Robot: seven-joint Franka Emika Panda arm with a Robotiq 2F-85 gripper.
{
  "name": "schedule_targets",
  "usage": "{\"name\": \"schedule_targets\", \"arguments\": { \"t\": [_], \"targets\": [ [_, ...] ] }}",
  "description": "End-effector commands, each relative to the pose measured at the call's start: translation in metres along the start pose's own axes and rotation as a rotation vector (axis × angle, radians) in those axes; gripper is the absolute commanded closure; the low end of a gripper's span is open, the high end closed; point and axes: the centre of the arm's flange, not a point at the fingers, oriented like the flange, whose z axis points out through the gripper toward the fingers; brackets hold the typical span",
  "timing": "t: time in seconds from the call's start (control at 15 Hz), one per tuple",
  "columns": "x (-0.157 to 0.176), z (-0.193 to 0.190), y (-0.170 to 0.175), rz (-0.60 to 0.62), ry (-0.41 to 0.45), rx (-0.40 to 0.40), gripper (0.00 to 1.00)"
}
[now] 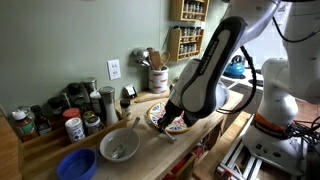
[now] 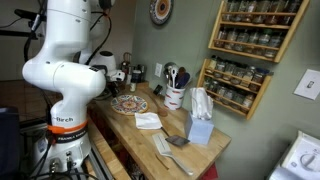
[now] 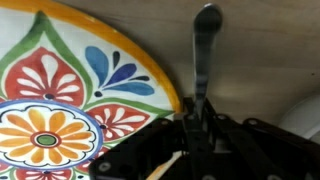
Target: Put the silver fork on the left side of the counter.
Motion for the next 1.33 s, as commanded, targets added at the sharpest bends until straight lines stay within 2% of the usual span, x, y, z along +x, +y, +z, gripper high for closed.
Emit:
{"name": "schedule_targets", "arguments": {
  "t": [0.0, 0.53, 0.6, 1.27],
  "targets": [
    [0.019, -0.002, -0.028, 0.005, -0.042, -0.030, 0.98],
    [0.029, 0.008, -0.045, -0.005, -0.031, -0.050, 0.98],
    [0.029, 0.008, -0.047, -0.008, -0.030, -0.050, 0.72],
    [0.023, 0.000, -0.062, -0.046, -0.009, -0.062, 0.00]
  ]
}}
